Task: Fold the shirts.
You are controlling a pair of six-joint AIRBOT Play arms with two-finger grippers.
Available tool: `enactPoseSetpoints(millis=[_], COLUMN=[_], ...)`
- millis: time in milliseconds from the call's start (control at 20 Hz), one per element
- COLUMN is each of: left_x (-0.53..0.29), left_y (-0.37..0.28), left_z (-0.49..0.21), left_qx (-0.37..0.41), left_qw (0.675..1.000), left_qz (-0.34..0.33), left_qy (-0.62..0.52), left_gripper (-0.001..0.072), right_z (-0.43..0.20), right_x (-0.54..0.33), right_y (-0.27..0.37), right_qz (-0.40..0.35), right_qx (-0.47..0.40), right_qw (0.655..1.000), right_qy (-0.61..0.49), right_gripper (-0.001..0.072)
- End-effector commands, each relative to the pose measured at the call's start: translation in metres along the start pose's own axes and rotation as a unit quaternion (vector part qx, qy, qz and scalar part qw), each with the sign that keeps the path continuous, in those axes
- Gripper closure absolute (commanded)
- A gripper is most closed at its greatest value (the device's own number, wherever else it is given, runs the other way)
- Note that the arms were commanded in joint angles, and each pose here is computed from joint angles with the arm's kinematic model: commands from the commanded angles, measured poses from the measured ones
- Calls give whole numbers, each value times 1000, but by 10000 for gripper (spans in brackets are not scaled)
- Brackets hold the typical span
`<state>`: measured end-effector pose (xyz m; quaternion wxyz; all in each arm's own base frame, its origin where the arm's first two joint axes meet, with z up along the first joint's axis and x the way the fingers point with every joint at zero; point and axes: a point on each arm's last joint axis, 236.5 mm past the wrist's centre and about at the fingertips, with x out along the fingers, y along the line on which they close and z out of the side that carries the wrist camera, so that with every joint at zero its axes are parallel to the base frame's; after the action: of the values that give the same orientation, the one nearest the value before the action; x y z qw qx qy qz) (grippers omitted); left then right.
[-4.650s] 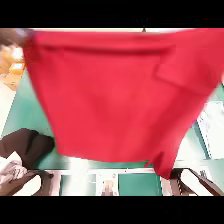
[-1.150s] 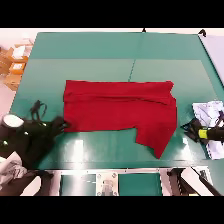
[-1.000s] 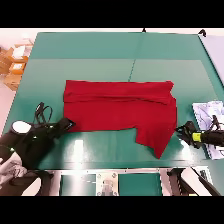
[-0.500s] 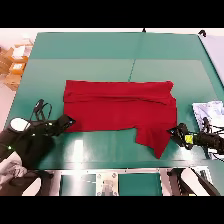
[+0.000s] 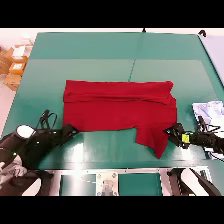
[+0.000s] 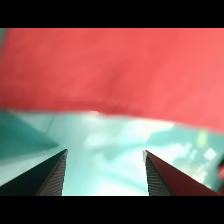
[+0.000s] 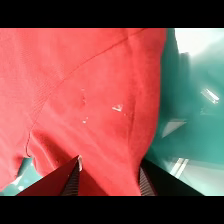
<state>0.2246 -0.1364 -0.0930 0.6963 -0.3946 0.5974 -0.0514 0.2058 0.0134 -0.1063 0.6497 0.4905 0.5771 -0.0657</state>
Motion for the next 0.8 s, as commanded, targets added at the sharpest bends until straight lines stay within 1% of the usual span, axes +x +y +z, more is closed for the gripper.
enactPoseSetpoints(millis=[0, 100, 250, 350, 400, 450, 550, 600, 750], left_x=[7, 10, 24, 24, 24, 24, 23, 23, 23], left_y=[-10, -5, 3, 1, 1, 1, 1, 1, 0], left_z=[40, 50, 44, 45, 46, 47, 50, 50, 51], left_qx=[-28, -58, -96, -88, -83, -83, -72, -68, -55], left_qw=[993, 990, 990, 990, 991, 990, 990, 991, 991], left_qz=[-15, -11, -7, -10, -10, -10, -9, -8, -8], left_qy=[-111, -129, -107, -106, -109, -112, -118, -119, -120], left_gripper=[146, 147, 146, 146, 147, 219, 618, 684, 684], right_z=[-2, -3, -6, -9, -11, -15, -22, -27, -37], right_x=[1, 1, 1, 1, 1, 0, 0, 1, 11], right_y=[1, 2, 2, 3, 3, 4, 5, 4, -4], right_qz=[1, 2, 3, 4, 5, 7, 10, 10, 8], right_qx=[-1, -1, -1, -1, -1, -1, 0, 3, 18], right_qw=[1000, 1000, 1000, 1000, 1000, 999, 999, 999, 998], right_qy=[4, 6, 12, 18, 23, 31, 46, 53, 60], right_gripper=[272, 272, 268, 204, 204, 204, 204, 204, 204])
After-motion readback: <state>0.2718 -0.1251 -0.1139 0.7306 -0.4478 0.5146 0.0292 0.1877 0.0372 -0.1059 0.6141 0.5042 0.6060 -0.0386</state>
